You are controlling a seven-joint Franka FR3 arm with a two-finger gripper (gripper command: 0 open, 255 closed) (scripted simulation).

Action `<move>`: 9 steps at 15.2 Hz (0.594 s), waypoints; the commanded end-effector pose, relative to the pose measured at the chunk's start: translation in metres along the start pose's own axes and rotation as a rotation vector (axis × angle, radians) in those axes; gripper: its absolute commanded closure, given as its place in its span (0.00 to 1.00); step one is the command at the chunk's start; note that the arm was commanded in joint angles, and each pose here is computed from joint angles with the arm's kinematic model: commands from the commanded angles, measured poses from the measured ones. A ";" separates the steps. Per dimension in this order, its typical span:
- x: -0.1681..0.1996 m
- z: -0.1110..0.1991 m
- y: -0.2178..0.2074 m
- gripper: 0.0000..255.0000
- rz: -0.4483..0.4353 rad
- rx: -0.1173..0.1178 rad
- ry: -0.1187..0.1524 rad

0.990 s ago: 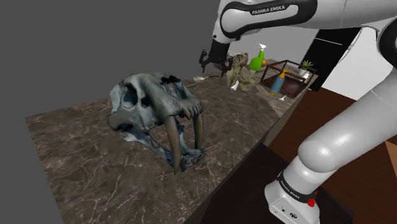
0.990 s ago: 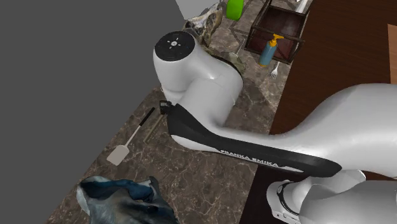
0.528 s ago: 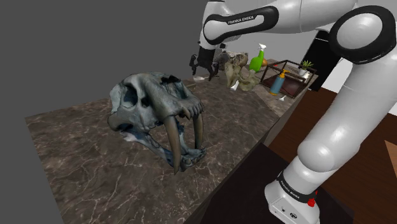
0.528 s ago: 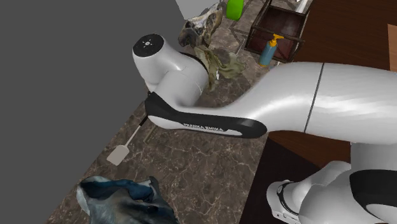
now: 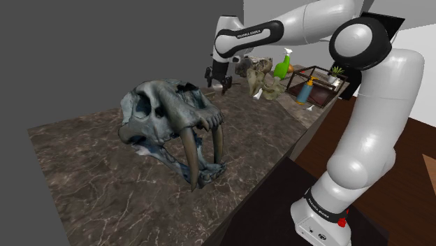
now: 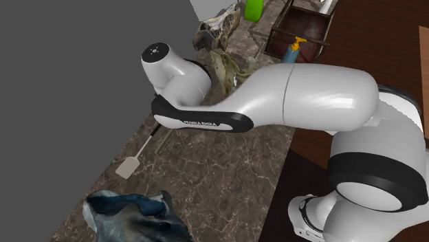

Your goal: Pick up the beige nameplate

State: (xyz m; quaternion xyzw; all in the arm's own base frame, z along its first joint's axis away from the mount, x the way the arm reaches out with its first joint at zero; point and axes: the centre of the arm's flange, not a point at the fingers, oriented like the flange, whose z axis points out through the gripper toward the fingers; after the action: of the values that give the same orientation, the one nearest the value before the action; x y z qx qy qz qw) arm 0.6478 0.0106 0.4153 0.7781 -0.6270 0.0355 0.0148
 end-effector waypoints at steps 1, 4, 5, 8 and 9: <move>0.000 0.010 -0.001 0.00 0.003 0.000 0.000; -0.001 0.024 0.000 0.00 0.003 0.000 0.000; -0.001 0.024 0.000 0.00 0.003 0.000 0.000; -0.001 0.023 -0.001 1.00 0.003 0.000 0.000; -0.001 0.023 -0.001 1.00 0.003 0.000 0.000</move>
State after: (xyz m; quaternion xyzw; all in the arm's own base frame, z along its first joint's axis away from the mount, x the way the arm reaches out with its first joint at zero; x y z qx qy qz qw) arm 0.6491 0.0105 0.3926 0.7771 -0.6282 0.0357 0.0146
